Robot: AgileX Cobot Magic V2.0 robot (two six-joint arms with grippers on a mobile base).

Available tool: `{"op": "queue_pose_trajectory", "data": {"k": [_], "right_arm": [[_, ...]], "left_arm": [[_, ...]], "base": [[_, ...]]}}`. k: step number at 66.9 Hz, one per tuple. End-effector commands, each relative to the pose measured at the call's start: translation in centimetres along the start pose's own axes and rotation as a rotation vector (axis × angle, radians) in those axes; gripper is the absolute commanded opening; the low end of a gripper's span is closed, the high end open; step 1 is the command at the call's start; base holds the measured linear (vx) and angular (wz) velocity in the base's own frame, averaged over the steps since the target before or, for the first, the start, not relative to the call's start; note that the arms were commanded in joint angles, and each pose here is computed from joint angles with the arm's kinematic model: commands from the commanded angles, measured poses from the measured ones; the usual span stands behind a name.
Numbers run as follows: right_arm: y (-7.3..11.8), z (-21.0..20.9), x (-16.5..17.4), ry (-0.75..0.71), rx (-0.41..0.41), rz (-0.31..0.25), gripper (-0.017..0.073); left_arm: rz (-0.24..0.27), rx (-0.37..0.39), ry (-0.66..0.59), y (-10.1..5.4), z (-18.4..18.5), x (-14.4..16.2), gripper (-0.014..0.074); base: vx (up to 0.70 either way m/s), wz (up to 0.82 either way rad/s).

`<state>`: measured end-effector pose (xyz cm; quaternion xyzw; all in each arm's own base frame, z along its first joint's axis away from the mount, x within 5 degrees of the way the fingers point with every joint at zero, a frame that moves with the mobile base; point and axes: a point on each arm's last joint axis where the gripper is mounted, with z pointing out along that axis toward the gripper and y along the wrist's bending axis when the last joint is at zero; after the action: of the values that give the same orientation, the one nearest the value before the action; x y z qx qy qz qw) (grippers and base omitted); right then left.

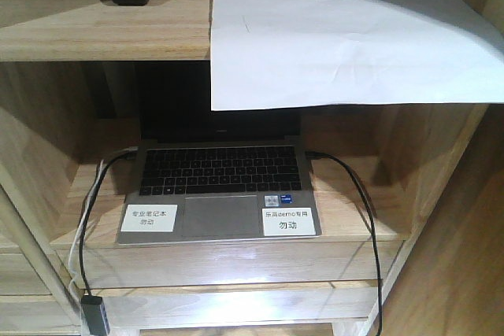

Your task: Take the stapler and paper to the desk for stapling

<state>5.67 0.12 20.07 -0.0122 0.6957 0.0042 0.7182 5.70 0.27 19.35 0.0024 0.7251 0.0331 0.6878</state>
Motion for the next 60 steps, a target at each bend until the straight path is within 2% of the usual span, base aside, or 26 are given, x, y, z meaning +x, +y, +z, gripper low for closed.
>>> {"op": "queue_pose_trajectory", "data": {"k": [1,60], "right_arm": [[0.07,-0.13,-0.67,-0.085,-0.007,-0.016,-0.0009],[0.07,-0.13,-0.66,-0.084,-0.007,-0.016,-0.0009]], "left_arm": [[-0.015,0.004,-0.068,-0.06,-0.04,0.17,-0.0007],[-0.015,0.004,-0.068,-0.06,-0.04,0.17,-0.0007]], "base": [[0.0,0.0],[0.0,0.0]]}}
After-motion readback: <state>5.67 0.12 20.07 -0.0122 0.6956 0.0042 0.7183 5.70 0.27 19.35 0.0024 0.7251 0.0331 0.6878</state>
